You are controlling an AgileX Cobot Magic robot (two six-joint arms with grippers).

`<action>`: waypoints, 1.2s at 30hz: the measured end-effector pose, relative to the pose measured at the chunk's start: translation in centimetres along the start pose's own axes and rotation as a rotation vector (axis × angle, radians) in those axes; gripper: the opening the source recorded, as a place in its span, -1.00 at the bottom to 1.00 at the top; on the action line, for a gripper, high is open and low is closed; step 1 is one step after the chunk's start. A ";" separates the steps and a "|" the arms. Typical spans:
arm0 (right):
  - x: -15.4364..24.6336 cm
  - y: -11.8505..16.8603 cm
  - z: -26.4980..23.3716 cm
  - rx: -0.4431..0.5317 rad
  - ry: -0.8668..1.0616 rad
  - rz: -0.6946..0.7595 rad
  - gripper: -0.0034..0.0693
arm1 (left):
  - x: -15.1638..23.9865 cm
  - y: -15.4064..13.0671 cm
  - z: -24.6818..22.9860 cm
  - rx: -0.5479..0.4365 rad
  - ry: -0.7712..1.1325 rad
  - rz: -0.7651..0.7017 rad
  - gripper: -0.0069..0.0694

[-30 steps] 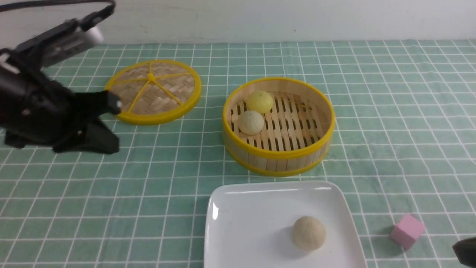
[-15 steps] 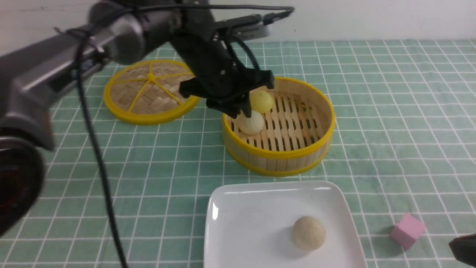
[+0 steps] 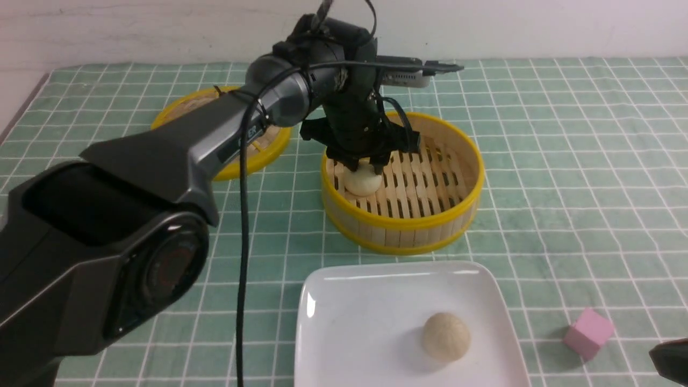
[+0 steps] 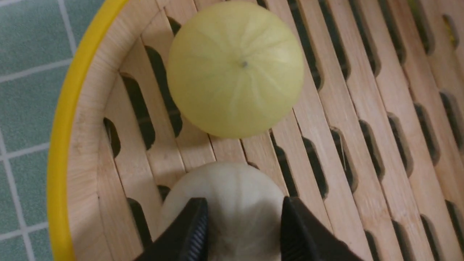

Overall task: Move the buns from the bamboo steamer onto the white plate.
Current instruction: 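Reach into the bamboo steamer and grasp a bun with the left gripper, then carry the bun from the bamboo steamer to the plate with the left gripper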

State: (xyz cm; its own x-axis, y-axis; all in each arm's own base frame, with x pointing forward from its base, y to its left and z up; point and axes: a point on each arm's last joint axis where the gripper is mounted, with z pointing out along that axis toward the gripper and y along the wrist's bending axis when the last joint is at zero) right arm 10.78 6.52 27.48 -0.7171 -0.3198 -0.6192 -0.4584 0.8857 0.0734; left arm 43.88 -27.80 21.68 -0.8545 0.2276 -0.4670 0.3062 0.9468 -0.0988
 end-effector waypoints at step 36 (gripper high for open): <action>0.1 0.0 0.1 0.000 0.001 0.000 -0.85 | 15.4 -6.1 -7.3 0.008 0.274 0.039 -0.46</action>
State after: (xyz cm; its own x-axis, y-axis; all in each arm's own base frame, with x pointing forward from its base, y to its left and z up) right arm 10.76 6.51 27.38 -0.7177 -0.3200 -0.6185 -0.4582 0.8858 0.0734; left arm 25.76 -28.44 21.48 -0.9233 0.3182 -0.2152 0.3436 0.9345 -0.0926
